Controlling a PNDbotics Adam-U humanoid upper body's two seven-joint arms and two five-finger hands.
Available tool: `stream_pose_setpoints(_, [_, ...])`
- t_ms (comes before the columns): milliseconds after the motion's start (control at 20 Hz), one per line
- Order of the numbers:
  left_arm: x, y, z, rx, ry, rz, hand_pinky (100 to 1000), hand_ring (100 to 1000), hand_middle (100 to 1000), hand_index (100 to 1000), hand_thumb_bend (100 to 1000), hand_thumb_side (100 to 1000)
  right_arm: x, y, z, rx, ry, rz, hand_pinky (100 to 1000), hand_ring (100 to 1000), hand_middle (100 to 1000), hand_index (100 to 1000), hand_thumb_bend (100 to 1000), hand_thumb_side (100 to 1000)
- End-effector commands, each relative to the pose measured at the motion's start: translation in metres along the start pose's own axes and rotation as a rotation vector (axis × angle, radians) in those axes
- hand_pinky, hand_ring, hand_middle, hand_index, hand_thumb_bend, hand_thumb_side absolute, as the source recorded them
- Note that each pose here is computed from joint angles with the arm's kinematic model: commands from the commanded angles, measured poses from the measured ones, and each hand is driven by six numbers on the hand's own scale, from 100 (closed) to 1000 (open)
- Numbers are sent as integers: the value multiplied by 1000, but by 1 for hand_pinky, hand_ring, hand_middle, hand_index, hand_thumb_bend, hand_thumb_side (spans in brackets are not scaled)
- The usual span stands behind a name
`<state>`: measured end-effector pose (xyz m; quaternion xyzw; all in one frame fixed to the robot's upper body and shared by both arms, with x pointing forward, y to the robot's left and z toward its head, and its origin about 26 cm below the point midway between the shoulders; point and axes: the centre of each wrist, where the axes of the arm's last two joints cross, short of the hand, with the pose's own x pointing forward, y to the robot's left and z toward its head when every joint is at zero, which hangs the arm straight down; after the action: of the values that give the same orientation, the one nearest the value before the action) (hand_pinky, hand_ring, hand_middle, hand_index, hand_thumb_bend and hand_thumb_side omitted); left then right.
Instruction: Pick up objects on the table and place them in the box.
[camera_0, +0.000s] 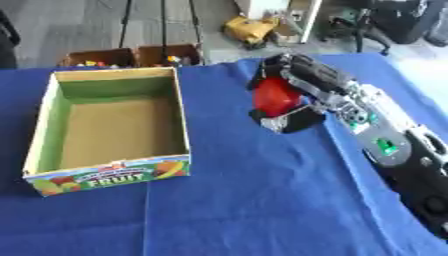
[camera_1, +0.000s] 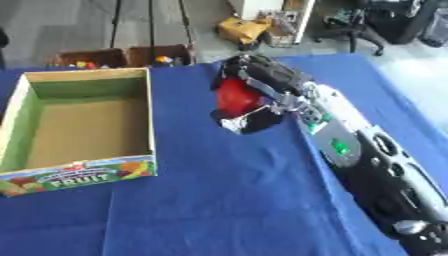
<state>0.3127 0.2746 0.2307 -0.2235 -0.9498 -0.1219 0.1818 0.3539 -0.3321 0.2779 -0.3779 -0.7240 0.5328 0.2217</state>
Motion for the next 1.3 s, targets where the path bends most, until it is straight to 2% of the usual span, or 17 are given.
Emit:
stream_pose_setpoints(50, [6, -2, -9, -35, -31, -3, 685, 673, 760, 913, 100, 909, 1, -27, -3, -55, -22, 27, 231, 446, 542, 632, 100, 330])
stream_pose_setpoints(200, [5, -3, -12, -43, -43, 6, 685, 673, 760, 913, 100, 906, 0, -37, -8, -96, -18, 4, 228, 440, 533, 637, 100, 312])
stream_pose_setpoints(550, [5, -4, -16, -63, -68, 13, 683, 671, 760, 914, 100, 902, -7, -46, -16, -141, -15, -44, 220, 427, 514, 636, 100, 279])
stream_pose_setpoints(900, [7, -4, -23, -79, -109, 14, 685, 674, 760, 913, 100, 888, -25, -53, -17, -182, 21, -82, 213, 414, 493, 618, 100, 239])
stream_pose_setpoints(1300, [8, -3, -26, -89, -131, 7, 681, 670, 761, 915, 100, 892, -37, -54, -18, -187, 34, -61, 212, 418, 498, 620, 100, 255])
